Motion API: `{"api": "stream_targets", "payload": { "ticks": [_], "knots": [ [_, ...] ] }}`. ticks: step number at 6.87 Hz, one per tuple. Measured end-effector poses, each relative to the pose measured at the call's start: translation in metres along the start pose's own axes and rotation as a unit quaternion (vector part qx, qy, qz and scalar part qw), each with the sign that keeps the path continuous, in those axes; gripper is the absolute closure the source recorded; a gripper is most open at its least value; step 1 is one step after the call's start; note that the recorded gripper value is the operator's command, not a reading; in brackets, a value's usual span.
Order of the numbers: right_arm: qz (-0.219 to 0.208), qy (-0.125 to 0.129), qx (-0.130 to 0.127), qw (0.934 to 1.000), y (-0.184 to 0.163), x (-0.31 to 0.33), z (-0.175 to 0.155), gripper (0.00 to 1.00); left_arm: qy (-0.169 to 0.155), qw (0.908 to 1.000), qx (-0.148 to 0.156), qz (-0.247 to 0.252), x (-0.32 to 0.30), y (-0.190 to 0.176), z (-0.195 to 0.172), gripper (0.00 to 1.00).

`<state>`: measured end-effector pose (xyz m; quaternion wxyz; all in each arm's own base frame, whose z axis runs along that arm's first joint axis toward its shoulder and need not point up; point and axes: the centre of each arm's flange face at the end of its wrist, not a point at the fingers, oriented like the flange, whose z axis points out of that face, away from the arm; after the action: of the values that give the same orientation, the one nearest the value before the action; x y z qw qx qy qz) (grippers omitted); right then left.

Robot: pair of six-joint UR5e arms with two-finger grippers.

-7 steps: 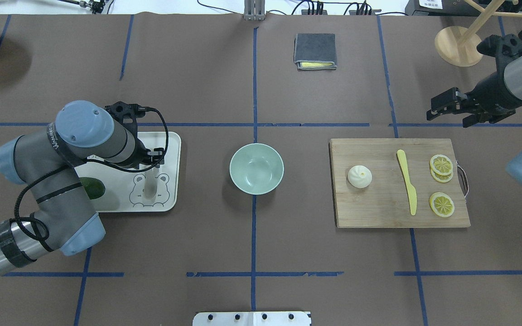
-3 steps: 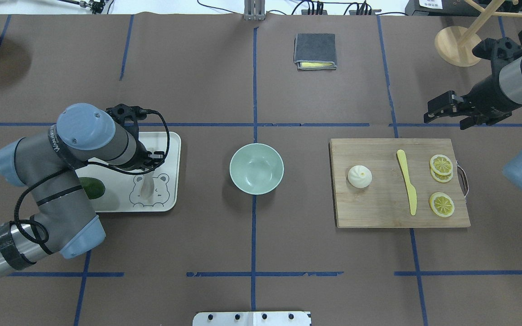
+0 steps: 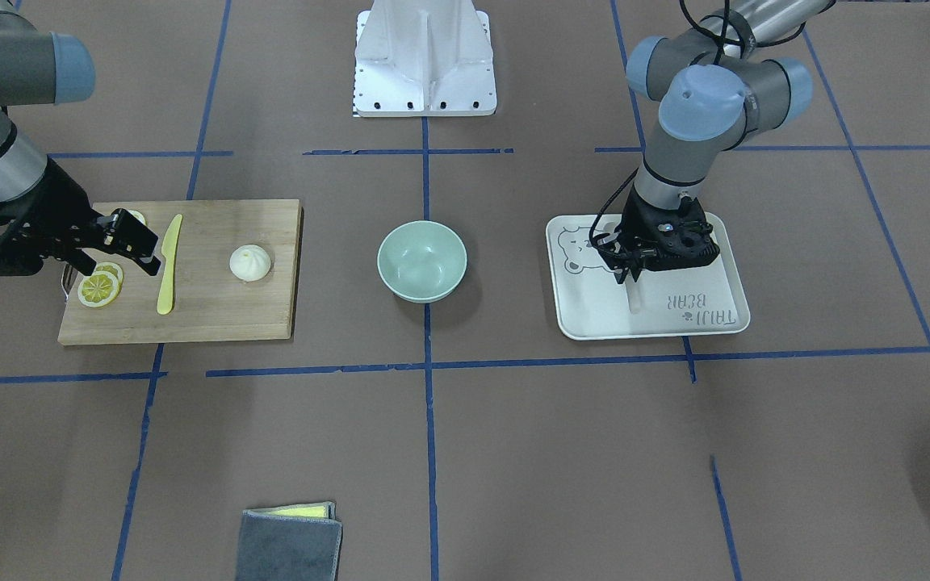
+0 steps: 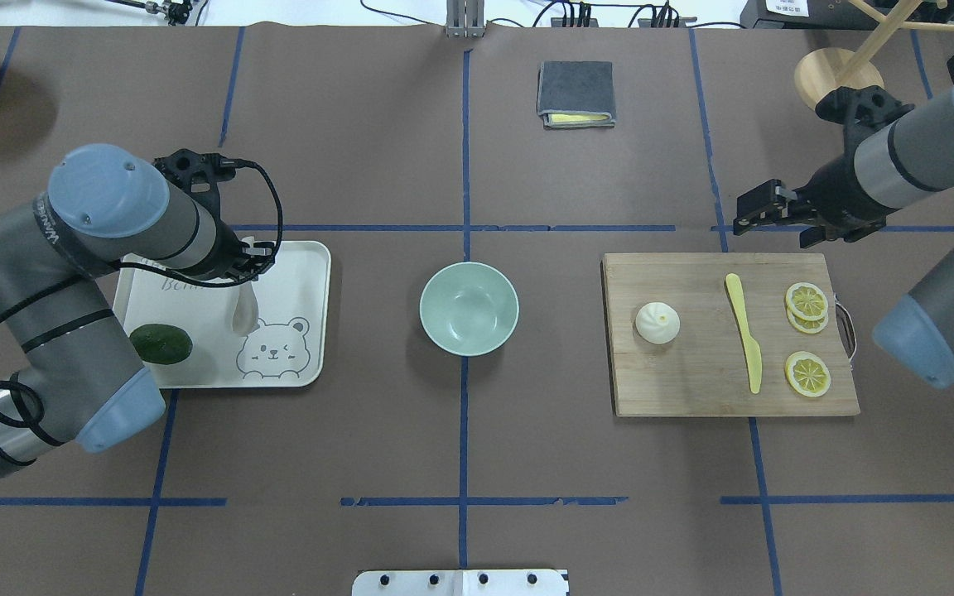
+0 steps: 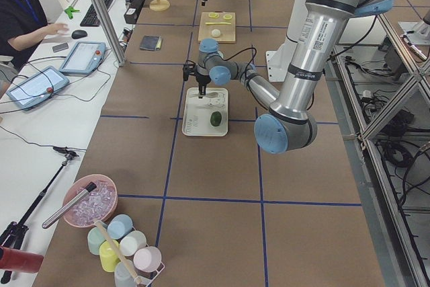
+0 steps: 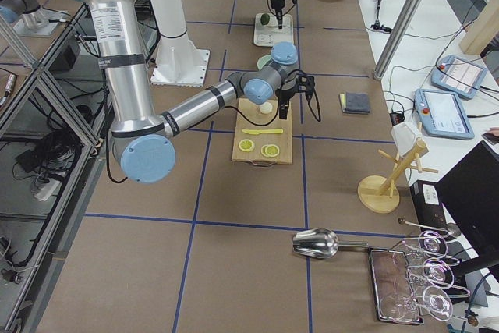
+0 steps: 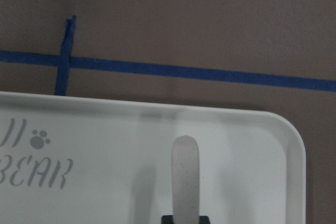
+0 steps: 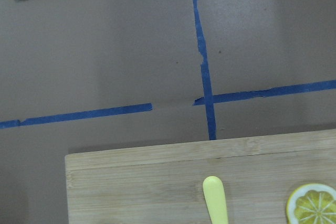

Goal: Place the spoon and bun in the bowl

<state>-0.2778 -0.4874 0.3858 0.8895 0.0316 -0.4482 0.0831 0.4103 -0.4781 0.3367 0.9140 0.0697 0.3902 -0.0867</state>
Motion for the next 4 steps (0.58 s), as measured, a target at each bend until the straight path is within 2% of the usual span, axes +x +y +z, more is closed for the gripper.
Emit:
{"api": "stream_targets", "payload": {
  "ticks": [2, 4],
  "knots": [
    [-0.019, 0.013, 0.005, 0.9997, 0.031, -0.039, 0.034, 0.0, 0.018, 0.9994, 0.004, -0.028, 0.045, -0.006, -0.027, 1.0],
    [-0.044, 0.03, -0.002, 0.9986, 0.065, -0.06, 0.068, 0.0, 0.049, 0.9968, 0.001, -0.063, 0.099, 0.0, -0.044, 1.0]
  ]
}}
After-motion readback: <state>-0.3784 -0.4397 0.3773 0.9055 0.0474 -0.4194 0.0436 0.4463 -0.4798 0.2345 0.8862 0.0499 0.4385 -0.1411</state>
